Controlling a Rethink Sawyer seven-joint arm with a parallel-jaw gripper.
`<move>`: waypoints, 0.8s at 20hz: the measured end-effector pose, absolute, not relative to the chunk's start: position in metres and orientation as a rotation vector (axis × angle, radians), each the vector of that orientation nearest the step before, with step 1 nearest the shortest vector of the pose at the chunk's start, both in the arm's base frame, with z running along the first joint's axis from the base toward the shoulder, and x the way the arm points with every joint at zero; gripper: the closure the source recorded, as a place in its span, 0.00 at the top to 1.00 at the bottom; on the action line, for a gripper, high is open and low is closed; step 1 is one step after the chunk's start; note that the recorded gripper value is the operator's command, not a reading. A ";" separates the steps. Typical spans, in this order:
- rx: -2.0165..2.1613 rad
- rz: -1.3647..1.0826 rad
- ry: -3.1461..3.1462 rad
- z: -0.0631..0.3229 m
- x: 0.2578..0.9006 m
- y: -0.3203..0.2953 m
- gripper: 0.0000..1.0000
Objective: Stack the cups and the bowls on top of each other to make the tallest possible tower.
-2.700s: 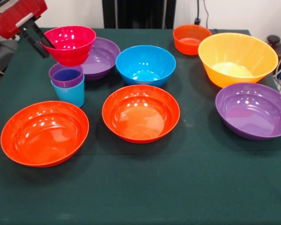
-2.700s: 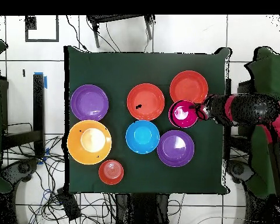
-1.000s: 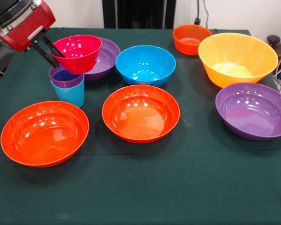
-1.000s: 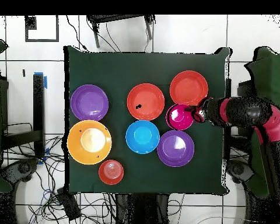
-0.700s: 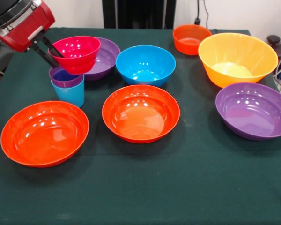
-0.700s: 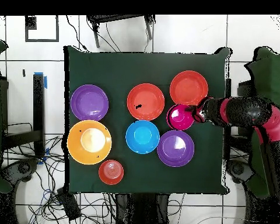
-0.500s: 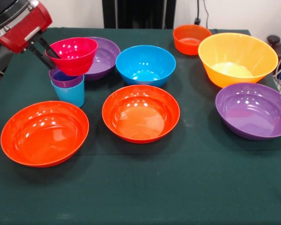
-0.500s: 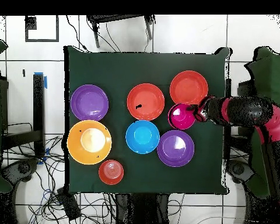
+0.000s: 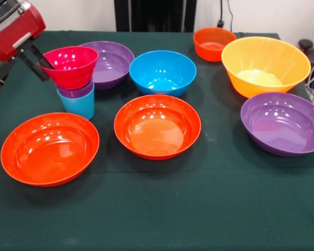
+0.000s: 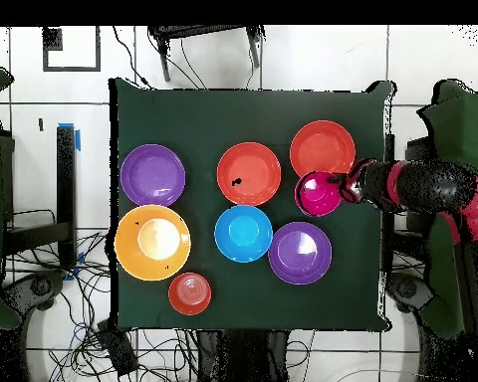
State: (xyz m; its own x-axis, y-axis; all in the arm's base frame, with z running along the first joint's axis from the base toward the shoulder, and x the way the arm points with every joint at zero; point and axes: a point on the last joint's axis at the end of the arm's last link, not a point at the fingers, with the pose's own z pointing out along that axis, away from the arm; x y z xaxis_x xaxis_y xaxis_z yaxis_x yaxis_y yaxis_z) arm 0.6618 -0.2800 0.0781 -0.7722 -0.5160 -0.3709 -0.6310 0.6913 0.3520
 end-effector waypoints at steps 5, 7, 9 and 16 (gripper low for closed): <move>-0.909 0.680 2.661 0.079 0.663 -0.283 0.00; -0.910 0.680 2.661 0.079 0.663 -0.283 0.00; -0.909 0.680 2.662 0.079 0.663 -0.283 0.00; -0.911 0.677 2.667 0.077 0.662 -0.284 0.00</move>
State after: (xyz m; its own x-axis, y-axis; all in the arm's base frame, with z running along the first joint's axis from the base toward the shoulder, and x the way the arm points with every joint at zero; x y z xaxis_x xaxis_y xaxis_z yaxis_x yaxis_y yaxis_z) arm 0.6621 -0.2842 0.0767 -0.7760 -0.5134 -0.3664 -0.6260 0.6980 0.3478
